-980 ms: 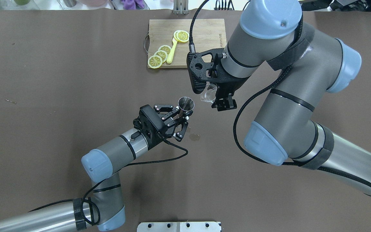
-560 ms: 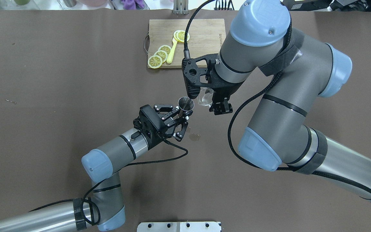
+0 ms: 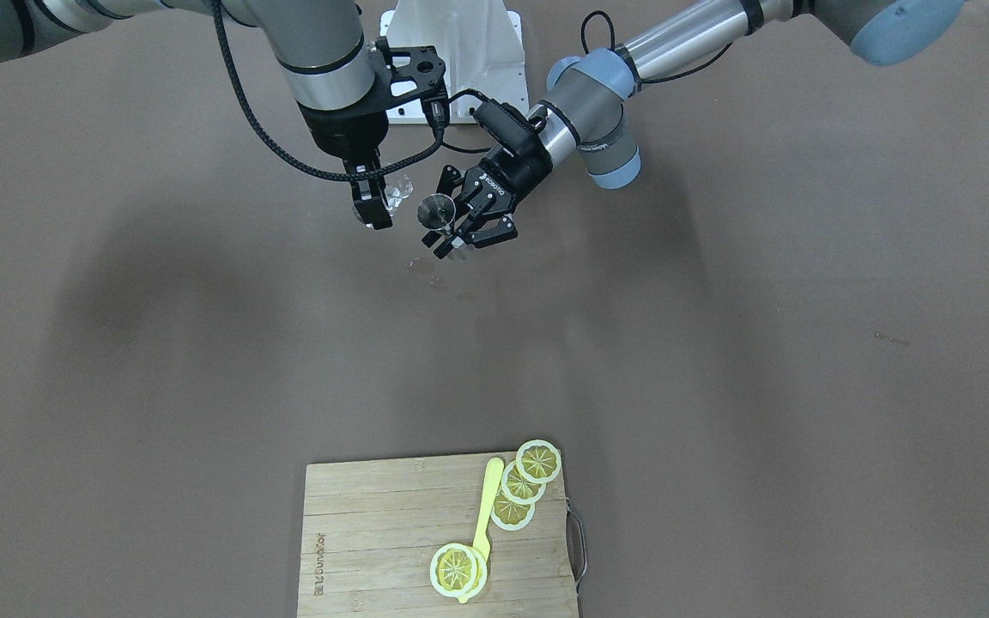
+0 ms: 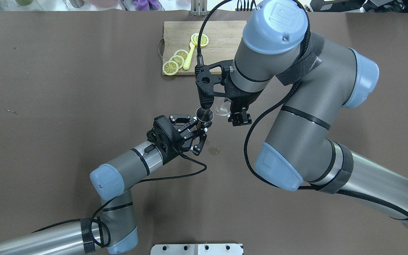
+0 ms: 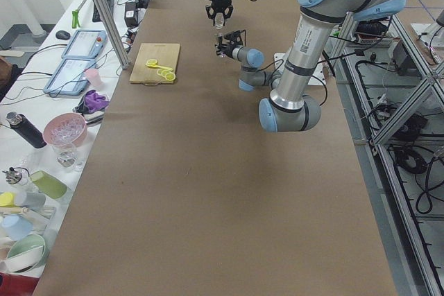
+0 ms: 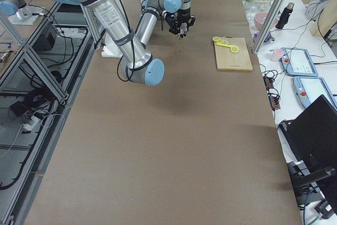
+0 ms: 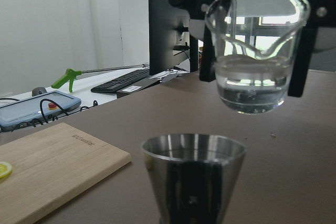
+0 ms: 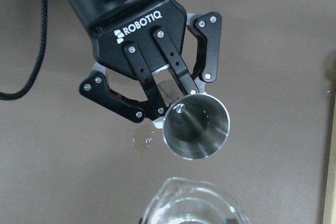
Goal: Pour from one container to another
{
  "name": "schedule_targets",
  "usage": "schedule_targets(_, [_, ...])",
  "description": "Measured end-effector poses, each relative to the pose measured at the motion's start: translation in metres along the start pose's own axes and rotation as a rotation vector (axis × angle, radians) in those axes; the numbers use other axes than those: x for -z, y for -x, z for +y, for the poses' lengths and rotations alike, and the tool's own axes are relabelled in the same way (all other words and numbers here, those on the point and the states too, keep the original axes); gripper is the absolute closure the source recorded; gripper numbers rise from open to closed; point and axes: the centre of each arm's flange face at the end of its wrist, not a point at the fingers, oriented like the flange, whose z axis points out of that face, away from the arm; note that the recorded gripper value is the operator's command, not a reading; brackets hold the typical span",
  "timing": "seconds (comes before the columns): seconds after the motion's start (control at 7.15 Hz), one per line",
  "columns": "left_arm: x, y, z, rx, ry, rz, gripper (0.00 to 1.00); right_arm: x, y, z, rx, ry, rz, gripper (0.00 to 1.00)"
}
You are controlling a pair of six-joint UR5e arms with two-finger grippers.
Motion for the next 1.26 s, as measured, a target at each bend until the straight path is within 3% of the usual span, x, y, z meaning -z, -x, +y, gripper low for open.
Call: schedule_targets(1.26, [0.0,0.0,0.001,-0.011,0.001,0.0,1.0,0.001,-0.01,-0.022,-0.034,0.096,0.02,1.0])
